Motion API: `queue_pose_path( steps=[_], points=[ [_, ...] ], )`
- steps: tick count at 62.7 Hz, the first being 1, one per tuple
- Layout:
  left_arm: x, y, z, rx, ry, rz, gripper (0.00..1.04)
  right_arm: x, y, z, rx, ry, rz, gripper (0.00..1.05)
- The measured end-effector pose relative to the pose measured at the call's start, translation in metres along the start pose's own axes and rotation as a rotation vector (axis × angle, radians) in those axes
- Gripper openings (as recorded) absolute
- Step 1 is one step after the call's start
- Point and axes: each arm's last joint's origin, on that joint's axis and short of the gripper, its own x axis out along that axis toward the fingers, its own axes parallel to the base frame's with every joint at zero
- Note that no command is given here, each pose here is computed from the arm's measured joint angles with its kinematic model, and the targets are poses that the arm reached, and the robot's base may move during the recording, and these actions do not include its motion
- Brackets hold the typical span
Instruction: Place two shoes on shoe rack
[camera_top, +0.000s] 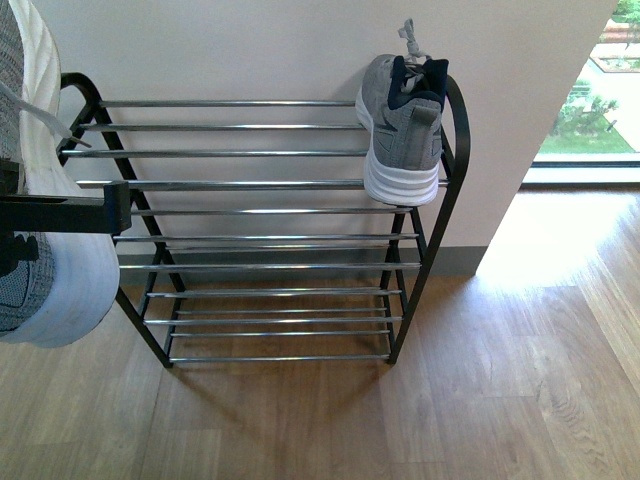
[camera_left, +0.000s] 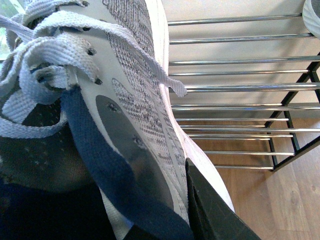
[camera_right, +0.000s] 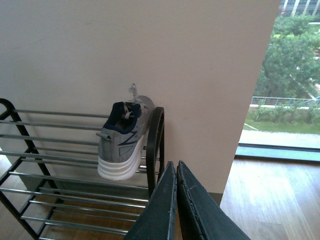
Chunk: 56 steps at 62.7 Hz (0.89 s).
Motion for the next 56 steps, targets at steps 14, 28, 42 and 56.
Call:
queue_pose_path(
  steps=[14,28,42,56],
  points=[
    [0.0,0.0,0.0,0.0,0.0,0.0,0.02,-0.011,0.0,-0.005,0.0,-0.003,0.001,0.02],
    [0.0,0.0,0.0,0.0,0.0,0.001,0.02,-0.018,0.0,-0.01,-0.001,-0.022,0.001,0.02],
    [0.0,0.0,0.0,0.0,0.0,0.0,0.02,-0.025,0.0,-0.009,-0.001,-0.03,0.001,0.02],
    [0.0,0.0,0.0,0.0,0.0,0.0,0.02,-0.031,0.0,-0.008,-0.001,-0.031,0.001,0.02]
  ],
)
